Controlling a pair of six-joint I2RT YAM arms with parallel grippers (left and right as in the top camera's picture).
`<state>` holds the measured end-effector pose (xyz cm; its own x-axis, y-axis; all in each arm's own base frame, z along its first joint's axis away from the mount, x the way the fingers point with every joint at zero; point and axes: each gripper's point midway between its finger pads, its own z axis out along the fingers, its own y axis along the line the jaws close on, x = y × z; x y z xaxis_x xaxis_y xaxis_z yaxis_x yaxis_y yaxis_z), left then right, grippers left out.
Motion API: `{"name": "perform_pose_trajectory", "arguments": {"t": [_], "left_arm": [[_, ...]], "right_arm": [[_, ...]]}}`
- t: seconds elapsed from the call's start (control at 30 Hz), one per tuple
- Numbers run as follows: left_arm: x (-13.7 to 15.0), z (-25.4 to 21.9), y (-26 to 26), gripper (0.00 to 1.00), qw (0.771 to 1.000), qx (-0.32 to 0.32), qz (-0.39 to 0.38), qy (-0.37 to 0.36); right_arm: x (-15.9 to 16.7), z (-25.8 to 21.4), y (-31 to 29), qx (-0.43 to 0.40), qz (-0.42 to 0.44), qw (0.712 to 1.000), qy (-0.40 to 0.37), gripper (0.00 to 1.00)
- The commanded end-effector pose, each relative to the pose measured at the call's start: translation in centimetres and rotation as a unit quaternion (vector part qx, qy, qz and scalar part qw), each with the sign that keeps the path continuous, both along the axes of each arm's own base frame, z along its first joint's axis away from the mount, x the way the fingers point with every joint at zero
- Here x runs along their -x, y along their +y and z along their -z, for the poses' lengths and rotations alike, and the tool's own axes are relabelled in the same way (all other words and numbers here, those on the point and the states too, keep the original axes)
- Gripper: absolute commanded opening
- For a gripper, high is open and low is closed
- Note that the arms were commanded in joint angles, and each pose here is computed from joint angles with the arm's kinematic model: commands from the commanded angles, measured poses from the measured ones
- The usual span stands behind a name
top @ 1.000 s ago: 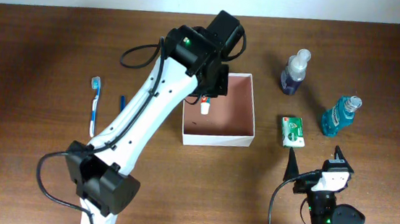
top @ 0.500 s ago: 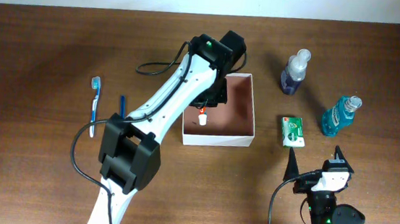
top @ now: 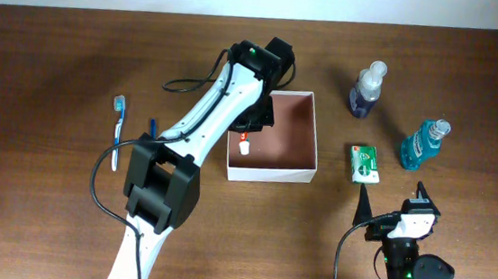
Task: Pack container
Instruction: 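Lift the toothpaste tube and carry it over the white box, then lower the toothpaste into the box and open the left gripper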
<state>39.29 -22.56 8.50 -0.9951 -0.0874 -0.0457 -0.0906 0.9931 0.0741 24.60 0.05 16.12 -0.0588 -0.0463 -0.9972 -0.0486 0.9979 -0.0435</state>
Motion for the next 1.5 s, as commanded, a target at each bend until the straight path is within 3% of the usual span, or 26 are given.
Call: {"name": "perform_pose_trajectory", "arguments": {"t": [0.0, 0.63, 1.47], "left_arm": [[-0.4, 0.3, 0.1, 0.16, 1.0, -0.006, 0.02, -0.006], [-1.6, 0.8, -0.2, 0.16, 0.998, -0.01, 0.049, -0.025], [-0.8, 4.1, 0.2, 0.16, 0.998, -0.02, 0.051, -0.007]], "right_arm": [[0.0, 0.2, -0.1, -0.002, 0.003, 1.0, 0.001, 0.99], [0.0, 0.2, -0.1, -0.002, 0.003, 1.0, 0.001, 0.99], [0.0, 0.2, -0.1, -0.002, 0.003, 1.0, 0.001, 0.98]]}}
